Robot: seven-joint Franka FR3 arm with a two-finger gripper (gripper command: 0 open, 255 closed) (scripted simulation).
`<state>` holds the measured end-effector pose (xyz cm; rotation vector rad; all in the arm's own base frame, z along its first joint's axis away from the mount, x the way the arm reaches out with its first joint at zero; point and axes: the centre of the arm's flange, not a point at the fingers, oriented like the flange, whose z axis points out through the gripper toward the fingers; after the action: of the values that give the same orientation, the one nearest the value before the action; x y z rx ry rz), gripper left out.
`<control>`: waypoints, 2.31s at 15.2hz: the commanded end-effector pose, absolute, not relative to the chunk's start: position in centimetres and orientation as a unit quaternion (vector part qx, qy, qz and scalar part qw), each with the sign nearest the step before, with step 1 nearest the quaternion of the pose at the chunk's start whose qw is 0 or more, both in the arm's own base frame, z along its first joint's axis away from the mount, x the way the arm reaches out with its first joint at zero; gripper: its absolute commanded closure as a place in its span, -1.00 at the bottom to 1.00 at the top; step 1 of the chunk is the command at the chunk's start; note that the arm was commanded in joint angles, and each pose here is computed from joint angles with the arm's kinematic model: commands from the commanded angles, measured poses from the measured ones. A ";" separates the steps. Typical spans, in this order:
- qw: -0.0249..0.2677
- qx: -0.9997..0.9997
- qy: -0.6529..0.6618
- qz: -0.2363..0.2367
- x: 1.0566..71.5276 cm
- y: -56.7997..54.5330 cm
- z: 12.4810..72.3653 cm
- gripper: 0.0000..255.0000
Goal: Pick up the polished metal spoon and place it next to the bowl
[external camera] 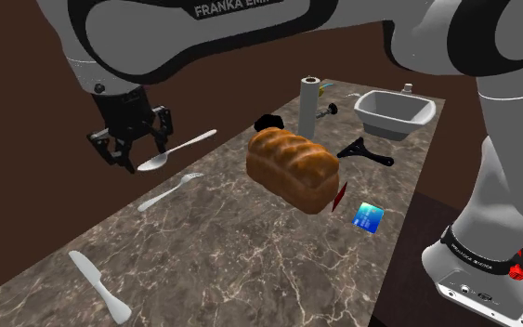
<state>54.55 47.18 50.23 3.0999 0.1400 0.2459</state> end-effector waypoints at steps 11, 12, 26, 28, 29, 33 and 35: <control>0.015 0.996 0.045 0.079 54.0 32.6 50.6 1.00; 0.015 0.996 0.045 0.079 53.9 31.3 50.6 1.00; 0.015 0.996 0.045 0.079 53.2 12.8 50.7 1.00; 0.015 0.996 0.045 0.079 53.1 10.2 50.7 1.00; 0.015 0.996 0.045 0.079 53.0 8.9 50.7 1.00; 0.015 0.996 0.045 0.079 52.8 3.6 50.7 1.00; 0.015 0.996 0.045 0.079 52.7 1.0 50.7 1.00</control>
<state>52.91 2.15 50.59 3.0995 0.1367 0.2447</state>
